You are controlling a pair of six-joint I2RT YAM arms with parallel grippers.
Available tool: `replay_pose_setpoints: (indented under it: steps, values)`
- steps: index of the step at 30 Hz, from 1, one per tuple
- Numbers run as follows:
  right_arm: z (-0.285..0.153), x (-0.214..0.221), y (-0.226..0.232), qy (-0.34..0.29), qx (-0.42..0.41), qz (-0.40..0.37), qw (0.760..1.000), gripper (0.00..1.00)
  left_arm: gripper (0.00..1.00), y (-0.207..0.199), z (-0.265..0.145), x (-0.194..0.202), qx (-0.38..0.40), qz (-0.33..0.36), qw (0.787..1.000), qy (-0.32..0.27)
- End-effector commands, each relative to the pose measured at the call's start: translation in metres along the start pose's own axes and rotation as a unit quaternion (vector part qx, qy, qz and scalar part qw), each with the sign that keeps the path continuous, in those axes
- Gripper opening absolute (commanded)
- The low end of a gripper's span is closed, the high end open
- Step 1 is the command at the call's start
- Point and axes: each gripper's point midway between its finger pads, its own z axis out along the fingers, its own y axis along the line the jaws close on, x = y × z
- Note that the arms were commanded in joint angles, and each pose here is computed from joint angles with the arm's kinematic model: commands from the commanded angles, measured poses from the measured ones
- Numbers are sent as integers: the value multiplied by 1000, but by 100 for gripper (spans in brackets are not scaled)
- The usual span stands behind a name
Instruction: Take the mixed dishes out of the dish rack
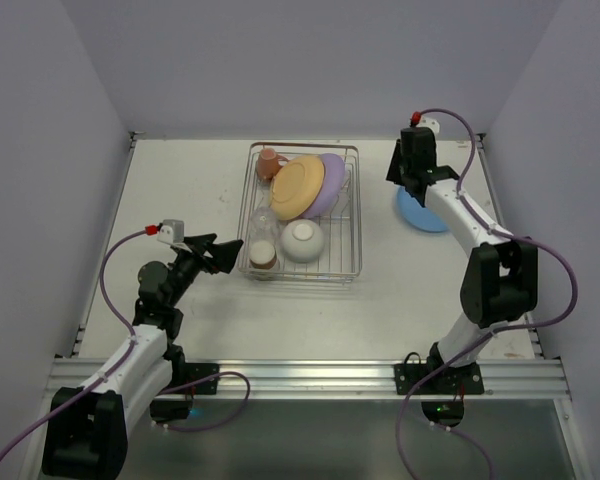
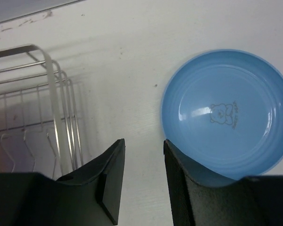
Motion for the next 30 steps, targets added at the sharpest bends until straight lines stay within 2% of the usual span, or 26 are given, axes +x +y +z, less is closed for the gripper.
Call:
replay_pose_setpoints:
  steps: [1, 4, 11, 16, 22, 30]
  values:
    - [-35, -37, 29, -70, -104, 33, 992, 42, 100, -7, 5, -20, 13, 19, 999, -23]
    - [-51, -39, 40, -87, -155, 35, 983, 46, 100, -7, 5, -20, 13, 20, 999, -23]
    - [-62, -29, 61, -82, -226, 38, 970, 53, 100, -7, 5, -19, 12, 20, 1000, -21]
    - [-78, -33, 80, -101, -291, 48, 950, 70, 100, -7, 5, -19, 14, 21, 999, -22]
    - [-78, -23, 96, -89, -342, 56, 934, 77, 100, -8, 5, -20, 15, 20, 999, -23]
    - [-71, -12, 106, -62, -387, 79, 916, 79, 100, -10, 5, -20, 20, 19, 999, -21]
